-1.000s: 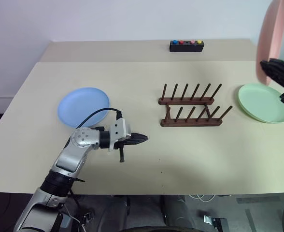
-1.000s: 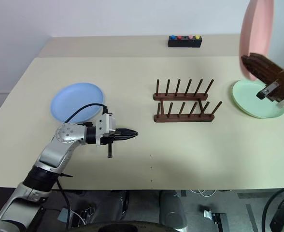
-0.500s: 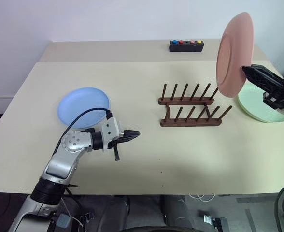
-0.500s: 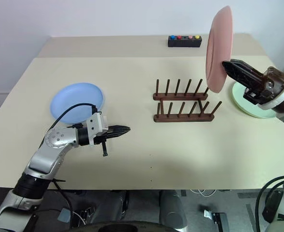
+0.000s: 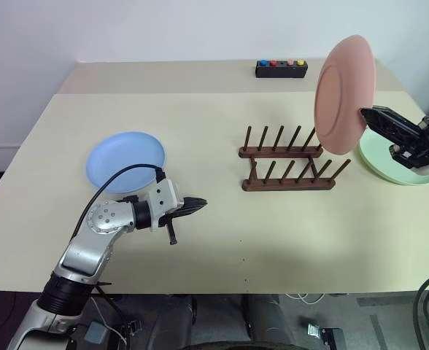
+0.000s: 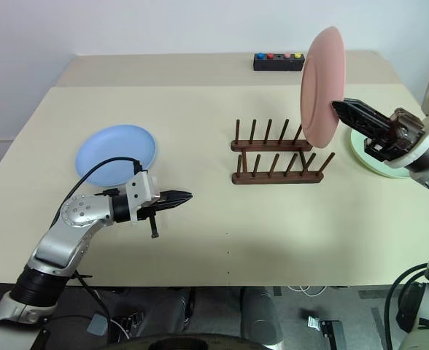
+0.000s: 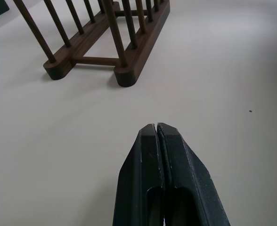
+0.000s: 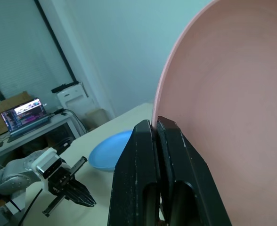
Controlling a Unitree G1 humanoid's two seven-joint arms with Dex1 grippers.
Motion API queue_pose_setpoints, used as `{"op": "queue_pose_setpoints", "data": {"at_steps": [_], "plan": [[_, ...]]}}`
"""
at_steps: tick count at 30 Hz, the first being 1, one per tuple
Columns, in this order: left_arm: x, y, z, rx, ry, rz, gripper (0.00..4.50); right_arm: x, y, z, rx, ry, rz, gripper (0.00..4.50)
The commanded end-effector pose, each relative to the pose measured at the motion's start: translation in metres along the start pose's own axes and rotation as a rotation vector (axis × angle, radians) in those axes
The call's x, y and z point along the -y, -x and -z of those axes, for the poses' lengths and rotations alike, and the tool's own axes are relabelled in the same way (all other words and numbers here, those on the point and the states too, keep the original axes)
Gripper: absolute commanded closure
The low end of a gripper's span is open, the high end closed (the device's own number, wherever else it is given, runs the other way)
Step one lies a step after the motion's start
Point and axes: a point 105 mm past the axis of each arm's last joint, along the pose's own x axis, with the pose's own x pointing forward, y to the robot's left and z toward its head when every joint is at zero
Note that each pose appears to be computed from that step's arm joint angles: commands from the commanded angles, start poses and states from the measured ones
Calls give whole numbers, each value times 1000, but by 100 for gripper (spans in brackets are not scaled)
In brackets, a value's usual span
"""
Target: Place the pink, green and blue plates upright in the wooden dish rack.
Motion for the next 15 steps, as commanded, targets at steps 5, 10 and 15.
{"op": "queue_pose_setpoints", "data": {"at_steps": [5,10,15], "plan": [[-2,2,-11,31,-30,-4,450,-3,3,-18,24,56,-10,445],[-2,1,-12,32,-31,1,450,4,7,-14,21,30,13,445],[-4,1,-12,31,-33,5,450,10,12,-9,18,14,35,445]]}}
